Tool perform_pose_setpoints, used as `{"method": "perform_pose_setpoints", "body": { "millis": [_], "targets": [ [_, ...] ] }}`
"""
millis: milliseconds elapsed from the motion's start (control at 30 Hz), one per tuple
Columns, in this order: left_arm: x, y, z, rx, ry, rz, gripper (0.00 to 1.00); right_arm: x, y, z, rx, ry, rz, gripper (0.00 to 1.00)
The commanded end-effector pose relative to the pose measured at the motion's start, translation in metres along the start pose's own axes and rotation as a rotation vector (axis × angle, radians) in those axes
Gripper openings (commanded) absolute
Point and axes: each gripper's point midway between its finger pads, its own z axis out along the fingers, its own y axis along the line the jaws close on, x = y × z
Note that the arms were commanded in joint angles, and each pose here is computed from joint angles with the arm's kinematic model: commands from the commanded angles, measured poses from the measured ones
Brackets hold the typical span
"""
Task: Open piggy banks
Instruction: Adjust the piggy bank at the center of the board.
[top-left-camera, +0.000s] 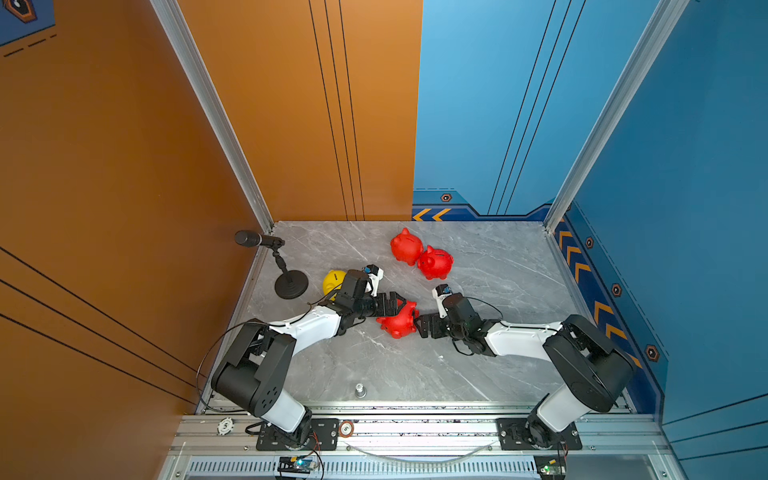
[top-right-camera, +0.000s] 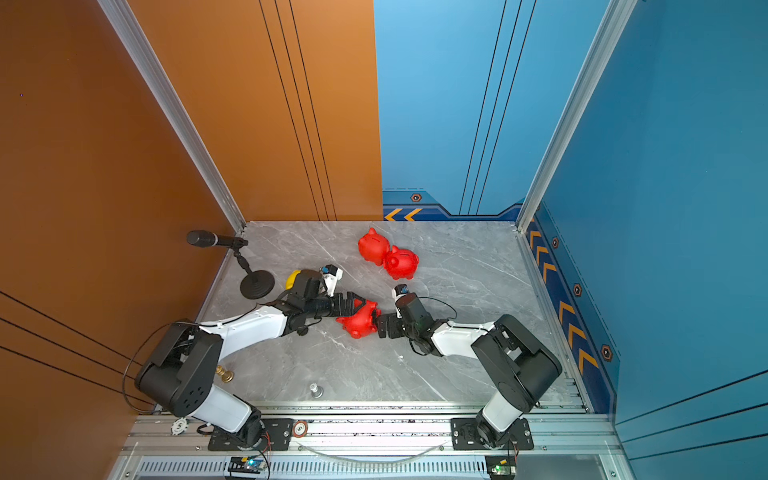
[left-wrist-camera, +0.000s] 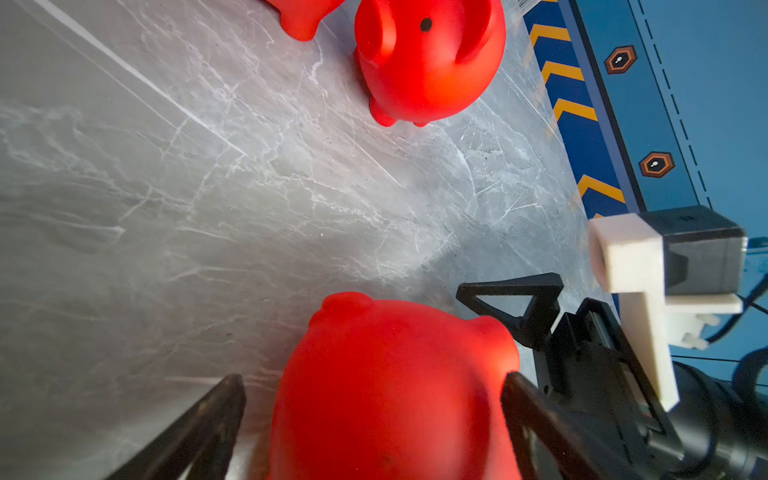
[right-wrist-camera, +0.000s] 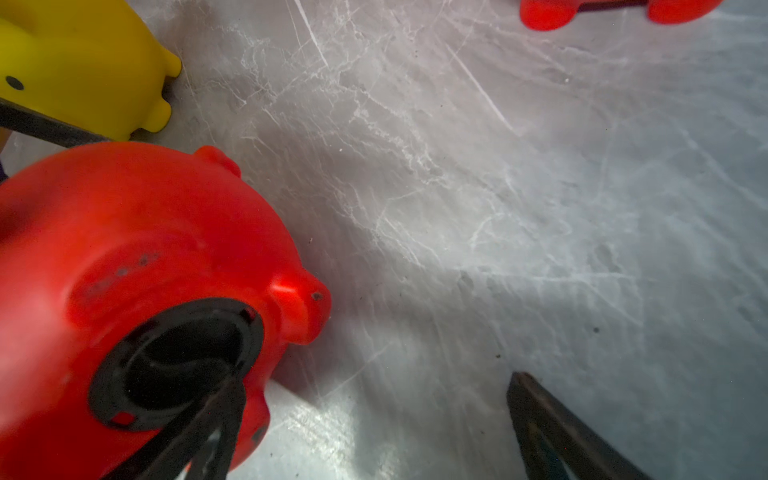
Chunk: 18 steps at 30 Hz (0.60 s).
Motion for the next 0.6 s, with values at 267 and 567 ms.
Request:
{"method": "perform_pose_setpoints", "body": {
  "millis": [267, 567],
  "targets": [
    [0.008, -0.009, 0.006, -0.028, -0.039, -0.001, 0.98, -0.007, 0.030, 0.009, -0.086, -0.014, -0.028, 1.00],
    [0.048, 0.021, -0.003, -0.118, 0.011, -0.059, 0.98, -0.009, 0.053, 0.009, -0.098, -0.042, -0.009, 1.00]
  ]
}}
